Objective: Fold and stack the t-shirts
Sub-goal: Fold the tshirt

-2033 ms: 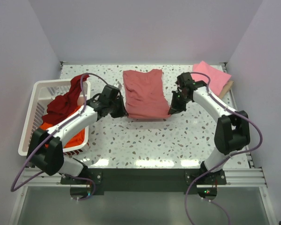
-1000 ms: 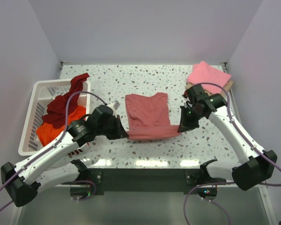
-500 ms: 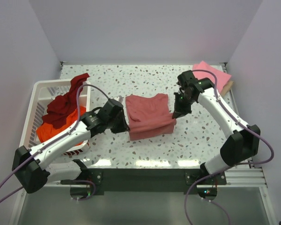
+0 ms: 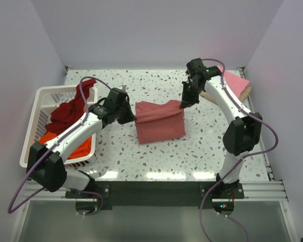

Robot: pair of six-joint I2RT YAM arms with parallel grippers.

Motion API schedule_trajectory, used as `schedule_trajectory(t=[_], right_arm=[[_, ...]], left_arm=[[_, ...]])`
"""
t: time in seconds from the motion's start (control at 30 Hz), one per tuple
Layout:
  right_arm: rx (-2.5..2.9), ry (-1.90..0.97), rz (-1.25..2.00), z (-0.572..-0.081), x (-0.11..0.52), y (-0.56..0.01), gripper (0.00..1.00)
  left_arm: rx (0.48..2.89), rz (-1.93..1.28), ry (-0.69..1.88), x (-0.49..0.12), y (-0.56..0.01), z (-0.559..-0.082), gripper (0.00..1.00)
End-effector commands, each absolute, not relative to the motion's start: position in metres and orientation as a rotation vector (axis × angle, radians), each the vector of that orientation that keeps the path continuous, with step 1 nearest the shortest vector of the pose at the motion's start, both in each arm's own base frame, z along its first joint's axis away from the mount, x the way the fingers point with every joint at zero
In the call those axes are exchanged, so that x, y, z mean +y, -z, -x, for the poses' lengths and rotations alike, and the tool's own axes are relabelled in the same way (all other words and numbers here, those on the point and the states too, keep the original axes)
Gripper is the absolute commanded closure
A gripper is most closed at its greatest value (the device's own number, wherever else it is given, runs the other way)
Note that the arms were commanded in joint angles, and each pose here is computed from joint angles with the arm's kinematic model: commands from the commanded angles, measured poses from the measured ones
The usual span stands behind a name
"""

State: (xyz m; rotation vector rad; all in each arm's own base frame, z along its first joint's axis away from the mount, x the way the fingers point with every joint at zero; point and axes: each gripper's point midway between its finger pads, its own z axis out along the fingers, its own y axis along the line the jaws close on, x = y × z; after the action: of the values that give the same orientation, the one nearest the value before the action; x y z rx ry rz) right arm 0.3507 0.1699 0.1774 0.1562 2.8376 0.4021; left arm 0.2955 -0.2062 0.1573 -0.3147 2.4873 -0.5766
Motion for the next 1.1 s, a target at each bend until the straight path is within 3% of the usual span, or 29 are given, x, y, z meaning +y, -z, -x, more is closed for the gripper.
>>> schedule_trajectory(t=[0.0, 0.4, 0.43, 0.5, 0.53, 0.6, 0.63, 0.77, 1.07], right_arm=[[2.813, -0.386, -0.149, -0.375, 0.166, -0.176, 1.00], [2.776, -0.394, -0.271, -0.449, 0.159, -0.148, 1.00], [2.760, -0.411, -0.296, -0.462, 0.159, -0.144, 0.90], [2.727, -0.454, -0.334, -0.477, 0.156, -0.148, 0.60], [2.694, -0.474, -0.327, -0.486, 0.158, -0.156, 0.34], [2.651, -0.486, -0.305, -0.493, 0.158, -0.170, 0.15], [2.642, -0.488, -0.292, -0.493, 0.158, -0.172, 0.11], [2.615, -0.542, -0.275, -0.482, 0.151, -0.178, 0.08], [2.655, -0.565, -0.130, -0.427, 0.138, -0.171, 0.07]], left_arm=[[2.439, 0.238, 0.604, -0.213, -0.167, -0.325, 1.00], [2.499, 0.282, 0.508, -0.204, -0.126, -0.405, 1.00], [2.463, 0.275, 0.519, -0.207, -0.138, -0.422, 0.98], [2.496, 0.294, 0.492, -0.204, -0.128, -0.439, 0.69], [2.436, 0.280, 0.494, -0.207, -0.154, -0.458, 0.40], [2.400, 0.267, 0.493, -0.210, -0.171, -0.473, 0.20], [2.390, 0.250, 0.498, -0.211, -0.176, -0.474, 0.11], [2.412, 0.225, 0.520, -0.213, -0.173, -0.467, 0.05], [2.480, 0.219, 0.540, -0.202, -0.146, -0.415, 0.05]])
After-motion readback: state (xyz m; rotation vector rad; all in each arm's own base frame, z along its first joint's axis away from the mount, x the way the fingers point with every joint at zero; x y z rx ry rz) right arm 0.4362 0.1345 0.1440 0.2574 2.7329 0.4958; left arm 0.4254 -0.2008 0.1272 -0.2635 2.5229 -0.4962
